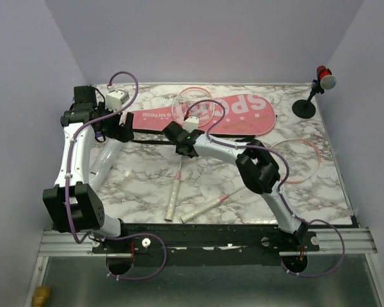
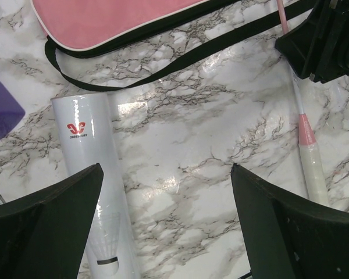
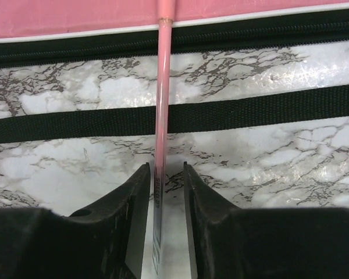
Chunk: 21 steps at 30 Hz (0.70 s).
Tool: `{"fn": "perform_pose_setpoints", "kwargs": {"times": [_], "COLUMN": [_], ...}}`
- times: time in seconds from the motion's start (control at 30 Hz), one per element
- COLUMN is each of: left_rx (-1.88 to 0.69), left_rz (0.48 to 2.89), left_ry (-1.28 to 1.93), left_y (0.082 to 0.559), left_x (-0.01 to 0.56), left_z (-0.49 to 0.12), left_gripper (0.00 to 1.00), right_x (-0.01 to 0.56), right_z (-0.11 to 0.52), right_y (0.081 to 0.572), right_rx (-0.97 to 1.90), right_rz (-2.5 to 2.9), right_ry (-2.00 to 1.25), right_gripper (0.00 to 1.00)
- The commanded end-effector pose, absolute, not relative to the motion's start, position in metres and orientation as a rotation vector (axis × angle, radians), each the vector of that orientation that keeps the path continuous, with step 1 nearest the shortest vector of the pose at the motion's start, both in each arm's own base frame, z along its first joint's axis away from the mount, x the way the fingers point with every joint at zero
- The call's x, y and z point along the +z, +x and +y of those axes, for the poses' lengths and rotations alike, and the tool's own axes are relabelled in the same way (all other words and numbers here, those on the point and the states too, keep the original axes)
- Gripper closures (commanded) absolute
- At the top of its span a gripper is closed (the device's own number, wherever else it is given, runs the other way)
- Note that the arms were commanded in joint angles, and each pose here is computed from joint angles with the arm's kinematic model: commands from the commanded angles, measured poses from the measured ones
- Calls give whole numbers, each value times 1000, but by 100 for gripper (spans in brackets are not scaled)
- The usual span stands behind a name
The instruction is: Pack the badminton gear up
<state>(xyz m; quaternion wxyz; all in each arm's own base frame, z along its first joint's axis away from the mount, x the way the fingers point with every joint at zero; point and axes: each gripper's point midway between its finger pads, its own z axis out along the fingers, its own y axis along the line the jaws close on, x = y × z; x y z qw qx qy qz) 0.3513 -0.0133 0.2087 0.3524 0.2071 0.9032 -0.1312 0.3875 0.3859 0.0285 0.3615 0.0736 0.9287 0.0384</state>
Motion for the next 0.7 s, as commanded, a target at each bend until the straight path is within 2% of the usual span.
{"fn": "perform_pose_setpoints", "kwargs": {"times": [0.0,0.07,0.17,0.43,0.53,0.67], "left_rx": [-313,-307,-304,-235,-202,-188], "left_rz": [2338,2338,2338,2328,2279,2236], "left_ry": [556,565,570,573,692,865], "left_y": [346,345,345,355,359,371], "left_x": [207,207,207,204,205,207], "left_z": [-10,-10,-10,-10,-27,-60], "left_gripper": [1,1,1,1,1,1], "right_x": [4,-3,0,120,149,157], "right_z": [377,377,377,357,327,284], "right_y": [390,389,391,397,378,342], "right_rx": [31,31,43,144,137,120], "right_rz": [2425,2441,2453,2293,2273,2294], "right_ry": [211,211,218,278,284,302], "right_gripper": [66,75,98,99,99,99]}}
